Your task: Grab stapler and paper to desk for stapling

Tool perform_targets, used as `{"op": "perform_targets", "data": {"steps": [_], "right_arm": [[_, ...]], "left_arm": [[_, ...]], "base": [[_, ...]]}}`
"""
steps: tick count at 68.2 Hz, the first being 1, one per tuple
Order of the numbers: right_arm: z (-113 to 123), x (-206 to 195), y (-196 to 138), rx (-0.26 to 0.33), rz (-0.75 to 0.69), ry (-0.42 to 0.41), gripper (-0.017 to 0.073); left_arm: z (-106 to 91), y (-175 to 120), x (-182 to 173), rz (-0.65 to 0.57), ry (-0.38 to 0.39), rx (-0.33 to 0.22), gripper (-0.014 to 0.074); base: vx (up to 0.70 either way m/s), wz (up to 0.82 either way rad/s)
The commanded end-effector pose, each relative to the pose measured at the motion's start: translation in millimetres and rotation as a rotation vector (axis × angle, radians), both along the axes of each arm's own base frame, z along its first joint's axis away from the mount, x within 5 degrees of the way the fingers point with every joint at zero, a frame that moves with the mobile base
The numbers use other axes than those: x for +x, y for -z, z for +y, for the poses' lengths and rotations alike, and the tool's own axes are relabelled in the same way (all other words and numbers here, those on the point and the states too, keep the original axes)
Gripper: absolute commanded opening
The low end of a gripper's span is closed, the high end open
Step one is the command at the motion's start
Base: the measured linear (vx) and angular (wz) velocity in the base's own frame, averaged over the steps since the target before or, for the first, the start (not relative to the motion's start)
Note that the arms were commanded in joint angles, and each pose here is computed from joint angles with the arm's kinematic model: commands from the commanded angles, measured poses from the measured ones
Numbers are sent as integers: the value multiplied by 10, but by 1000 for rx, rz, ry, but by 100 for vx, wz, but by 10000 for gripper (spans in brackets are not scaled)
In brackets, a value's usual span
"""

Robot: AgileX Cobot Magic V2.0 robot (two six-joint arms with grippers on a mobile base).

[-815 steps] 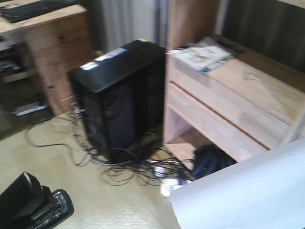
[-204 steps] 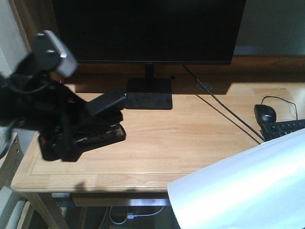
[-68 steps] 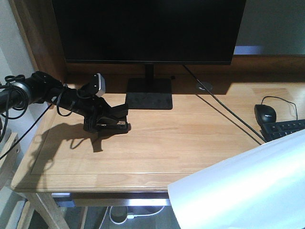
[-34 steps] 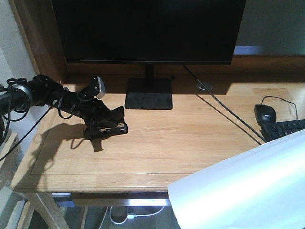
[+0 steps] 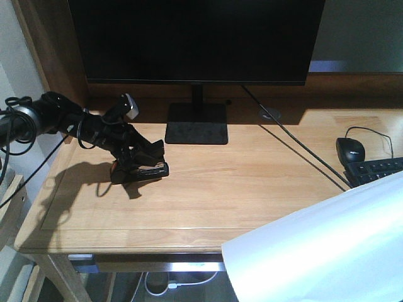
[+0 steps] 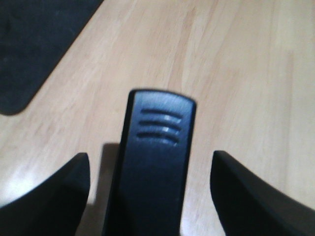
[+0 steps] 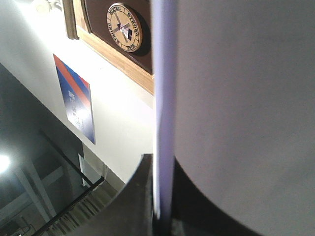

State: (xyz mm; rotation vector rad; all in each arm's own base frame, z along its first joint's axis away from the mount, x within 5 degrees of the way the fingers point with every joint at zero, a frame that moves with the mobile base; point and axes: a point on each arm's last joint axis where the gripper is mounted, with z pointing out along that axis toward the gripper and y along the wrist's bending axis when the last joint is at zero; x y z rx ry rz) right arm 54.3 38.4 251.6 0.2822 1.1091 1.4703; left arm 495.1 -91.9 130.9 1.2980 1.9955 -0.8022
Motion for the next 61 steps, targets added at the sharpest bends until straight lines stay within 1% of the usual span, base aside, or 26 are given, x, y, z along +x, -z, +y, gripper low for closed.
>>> {"op": "perform_targets", "data": {"steps": [1,9,18,23,39,44,61], "right_arm": [[4,-20,-21,11,-42,-12,-3],[4,-20,-21,11,-42,-12,-3],[4,-20,-21,11,-42,-12,-3],[4,-20,-21,11,-42,-12,-3],[4,-20,-21,11,-42,-12,-3],[4,-20,-21,11,-42,-12,-3],[4,-20,-21,11,-42,-12,-3]], "left_arm": [[-47,-683,-29,-119,2,-71,479],[-44,-854,-59,-154,4,-71,450],[-44,-918,-80,-164,13,-68,388],[-45,-914,-91,-164,28,-64,328],[3,-851,-88,-178,44,29,50],[7,-849,-82,-181,39,34,-10],[4,-852,-83,-180,39,29,-8]], "base": [[0,0],[0,0],[0,0],[0,0],[0,0],[0,0],[0,0]]}}
